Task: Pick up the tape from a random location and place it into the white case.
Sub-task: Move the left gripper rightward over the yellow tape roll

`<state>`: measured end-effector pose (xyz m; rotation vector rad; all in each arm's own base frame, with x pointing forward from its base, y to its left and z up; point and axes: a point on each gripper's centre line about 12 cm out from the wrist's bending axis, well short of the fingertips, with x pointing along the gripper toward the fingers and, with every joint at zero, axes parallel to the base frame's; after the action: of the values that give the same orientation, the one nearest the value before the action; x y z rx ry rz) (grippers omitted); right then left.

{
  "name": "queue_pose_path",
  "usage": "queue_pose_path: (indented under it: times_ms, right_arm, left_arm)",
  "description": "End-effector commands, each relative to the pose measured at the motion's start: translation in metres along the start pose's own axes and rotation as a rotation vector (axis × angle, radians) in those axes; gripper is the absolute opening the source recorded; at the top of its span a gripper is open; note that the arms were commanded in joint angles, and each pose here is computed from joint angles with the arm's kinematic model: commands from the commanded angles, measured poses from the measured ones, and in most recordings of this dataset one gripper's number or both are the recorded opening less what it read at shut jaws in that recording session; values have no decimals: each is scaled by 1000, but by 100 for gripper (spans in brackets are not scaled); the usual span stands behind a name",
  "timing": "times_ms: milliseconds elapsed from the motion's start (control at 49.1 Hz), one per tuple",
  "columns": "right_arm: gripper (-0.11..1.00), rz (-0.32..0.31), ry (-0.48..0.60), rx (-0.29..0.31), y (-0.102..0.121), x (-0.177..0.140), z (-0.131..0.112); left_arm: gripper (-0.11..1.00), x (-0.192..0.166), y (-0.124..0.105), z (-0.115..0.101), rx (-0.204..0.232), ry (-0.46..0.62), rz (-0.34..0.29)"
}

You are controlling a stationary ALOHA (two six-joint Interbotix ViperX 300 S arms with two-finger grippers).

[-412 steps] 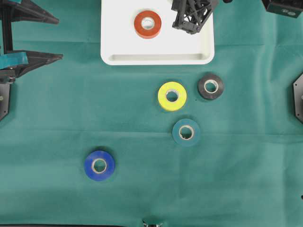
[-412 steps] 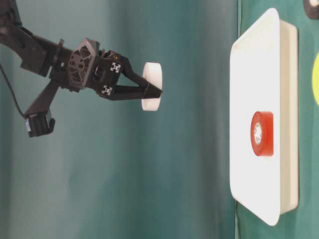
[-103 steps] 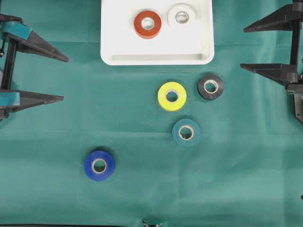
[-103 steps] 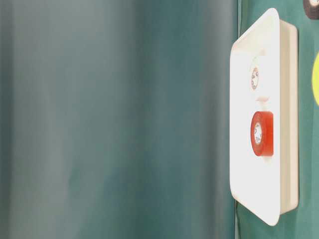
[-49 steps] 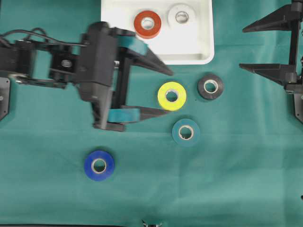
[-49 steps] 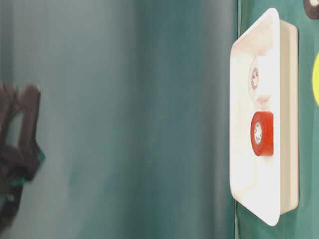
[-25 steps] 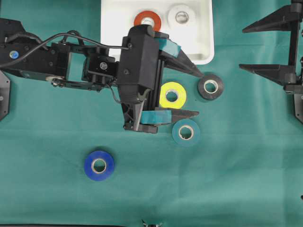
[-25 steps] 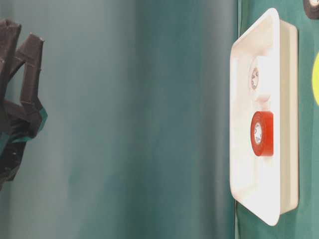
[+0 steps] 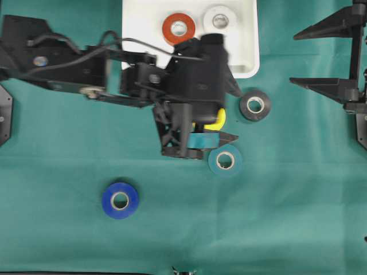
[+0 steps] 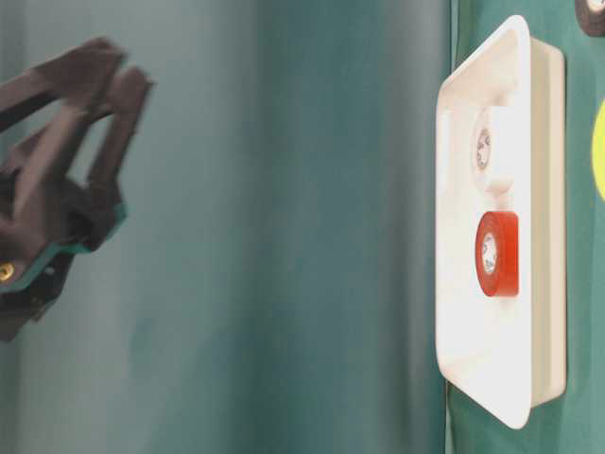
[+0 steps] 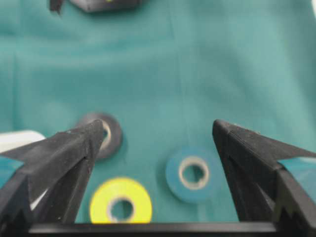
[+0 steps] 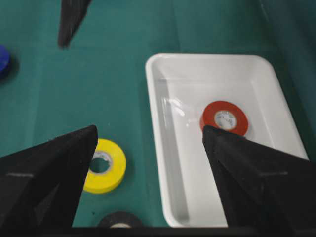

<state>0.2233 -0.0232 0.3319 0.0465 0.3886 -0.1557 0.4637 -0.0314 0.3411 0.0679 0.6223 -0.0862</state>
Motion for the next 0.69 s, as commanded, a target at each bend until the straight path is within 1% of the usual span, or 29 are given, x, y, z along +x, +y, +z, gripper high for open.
queue_pose_path:
  times_ms: [0,41,204,367,509,672]
  right_arm:
    - [86,1,-12,-1,0,-1,4]
    - [86,3,-12,-2,1,-1,4]
    - [86,1,-11,-1,0,-1,4]
    - [86,1,-11,-1,0,-1,4]
    - [86,1,-11,-1,0,-1,4]
    - [86,1,-11,-1,0,-1,4]
  left_arm:
    - [98,-10,1,17,1,37,-1]
    - [98,-7,0,18,5,78,-3]
    - [98,-4,-1,20,14,185,-8]
    - [98,-3,-1,22,16,265,-10]
    - [98,0,1,23,19,284,-7]
    - [98,7,5,17,12,306,-2]
